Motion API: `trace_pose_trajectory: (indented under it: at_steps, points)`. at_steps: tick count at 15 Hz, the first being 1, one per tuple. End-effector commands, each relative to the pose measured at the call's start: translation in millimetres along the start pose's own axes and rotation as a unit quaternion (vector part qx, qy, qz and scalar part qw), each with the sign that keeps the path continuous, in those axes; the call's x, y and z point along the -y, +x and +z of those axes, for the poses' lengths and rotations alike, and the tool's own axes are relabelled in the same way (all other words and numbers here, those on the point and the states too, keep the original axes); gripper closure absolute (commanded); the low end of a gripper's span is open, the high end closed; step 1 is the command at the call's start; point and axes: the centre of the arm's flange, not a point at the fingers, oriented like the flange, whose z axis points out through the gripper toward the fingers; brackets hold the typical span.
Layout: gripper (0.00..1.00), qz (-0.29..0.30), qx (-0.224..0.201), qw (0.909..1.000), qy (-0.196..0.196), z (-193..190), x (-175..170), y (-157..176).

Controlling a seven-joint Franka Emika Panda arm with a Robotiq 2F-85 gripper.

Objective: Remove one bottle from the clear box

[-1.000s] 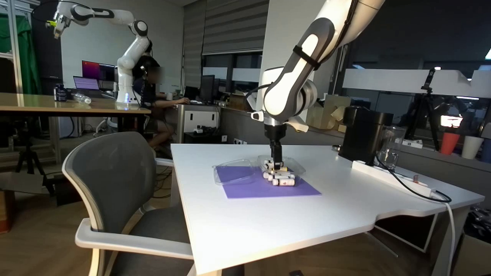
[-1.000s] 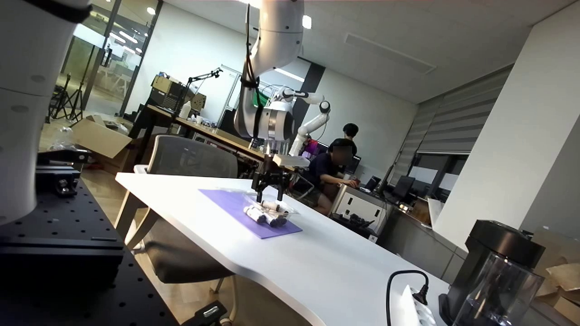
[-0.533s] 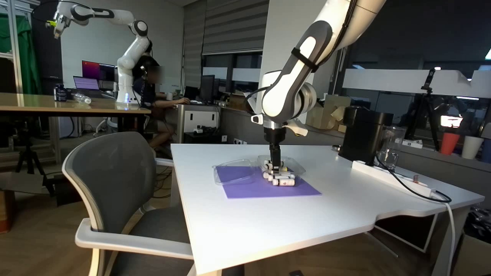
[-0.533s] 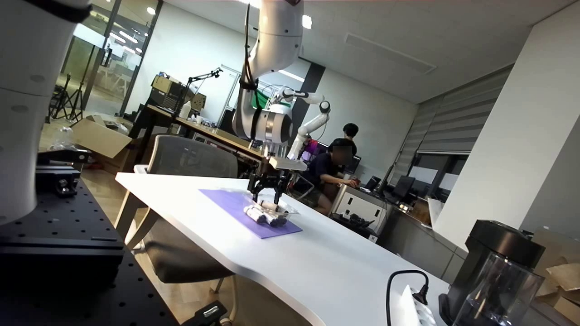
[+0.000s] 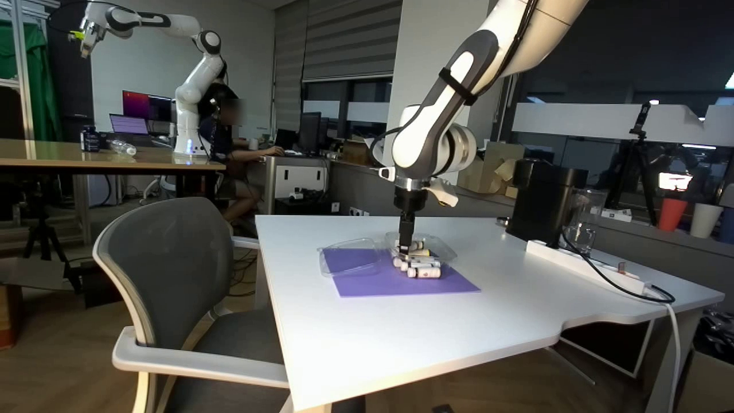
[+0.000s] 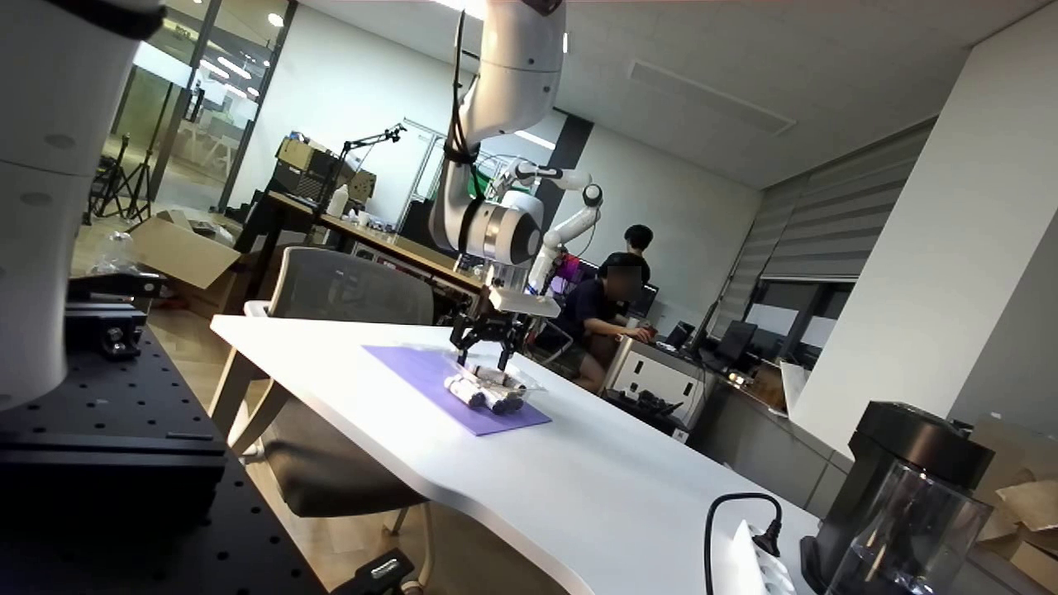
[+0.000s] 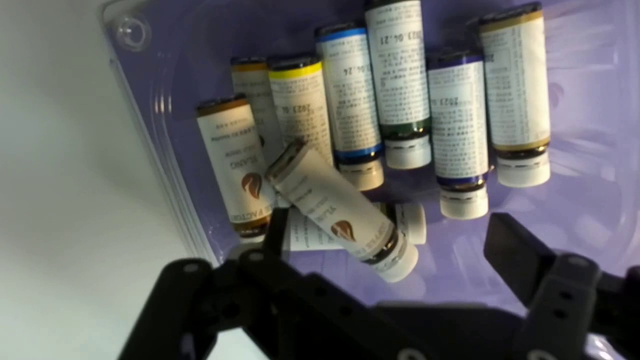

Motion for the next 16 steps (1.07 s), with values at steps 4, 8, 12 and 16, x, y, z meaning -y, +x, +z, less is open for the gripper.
trace_pose_trajectory:
  at_steps: [4, 8, 12, 16]
  points:
    - [0.0, 0.024, -0.03, 0.9992, 0.004, 2.9, -6.9, -3.4]
    - [0.26, 0.029, -0.028, 0.9992, 0.009, 7.7, -7.9, -6.8]
    - [0.55, 0.035, -0.028, 0.999, 0.006, 7.3, -10.5, -7.0]
    - [0.65, 0.04, -0.025, 0.9989, 0.001, 5.2, -14.1, -7.6]
